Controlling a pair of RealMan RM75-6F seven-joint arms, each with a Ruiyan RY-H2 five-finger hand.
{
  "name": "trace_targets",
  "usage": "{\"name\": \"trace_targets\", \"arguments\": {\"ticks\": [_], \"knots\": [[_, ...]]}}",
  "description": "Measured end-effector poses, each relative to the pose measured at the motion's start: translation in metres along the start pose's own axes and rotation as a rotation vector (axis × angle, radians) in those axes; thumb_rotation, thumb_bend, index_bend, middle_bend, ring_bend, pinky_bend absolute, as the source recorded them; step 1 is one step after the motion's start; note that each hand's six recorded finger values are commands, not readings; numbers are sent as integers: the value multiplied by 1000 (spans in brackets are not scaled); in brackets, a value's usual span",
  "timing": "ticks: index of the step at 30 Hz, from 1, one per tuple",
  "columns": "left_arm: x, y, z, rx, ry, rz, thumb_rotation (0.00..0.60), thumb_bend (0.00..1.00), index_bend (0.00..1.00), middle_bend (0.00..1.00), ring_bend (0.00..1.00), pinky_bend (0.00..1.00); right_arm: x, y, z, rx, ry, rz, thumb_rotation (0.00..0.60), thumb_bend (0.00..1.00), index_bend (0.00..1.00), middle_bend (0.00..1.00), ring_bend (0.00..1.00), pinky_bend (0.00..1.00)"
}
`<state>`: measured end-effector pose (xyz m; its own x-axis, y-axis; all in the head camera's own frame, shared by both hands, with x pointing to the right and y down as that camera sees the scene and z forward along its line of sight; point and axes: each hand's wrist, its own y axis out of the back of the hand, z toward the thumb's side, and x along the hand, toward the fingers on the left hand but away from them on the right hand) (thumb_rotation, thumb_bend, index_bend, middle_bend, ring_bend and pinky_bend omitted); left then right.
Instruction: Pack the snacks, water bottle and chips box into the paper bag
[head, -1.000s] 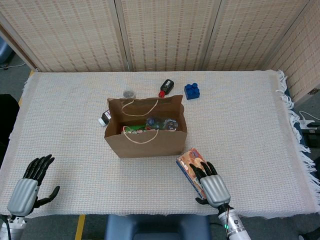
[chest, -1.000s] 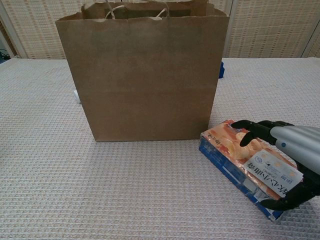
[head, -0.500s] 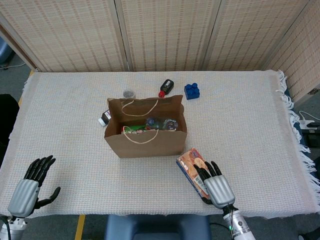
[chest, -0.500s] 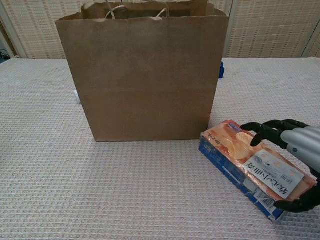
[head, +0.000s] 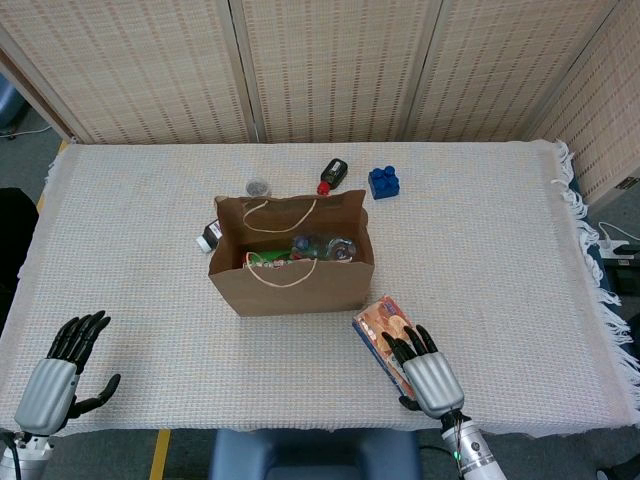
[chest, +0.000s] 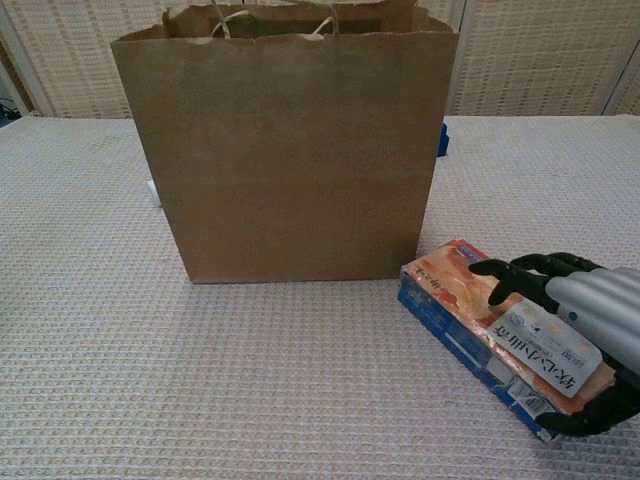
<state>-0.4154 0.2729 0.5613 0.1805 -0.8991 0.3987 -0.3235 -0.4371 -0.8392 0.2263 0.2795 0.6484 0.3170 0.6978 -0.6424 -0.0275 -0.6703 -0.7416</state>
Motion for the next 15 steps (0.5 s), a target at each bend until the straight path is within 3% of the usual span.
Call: {"name": "trace_targets", "arguments": {"ticks": [15], "knots": [[-1,0,1,-1,-3,-3,600,350,0,0,0,16,5,14,-25,61,-45,-33,600,0,0,214,0,0]]}}
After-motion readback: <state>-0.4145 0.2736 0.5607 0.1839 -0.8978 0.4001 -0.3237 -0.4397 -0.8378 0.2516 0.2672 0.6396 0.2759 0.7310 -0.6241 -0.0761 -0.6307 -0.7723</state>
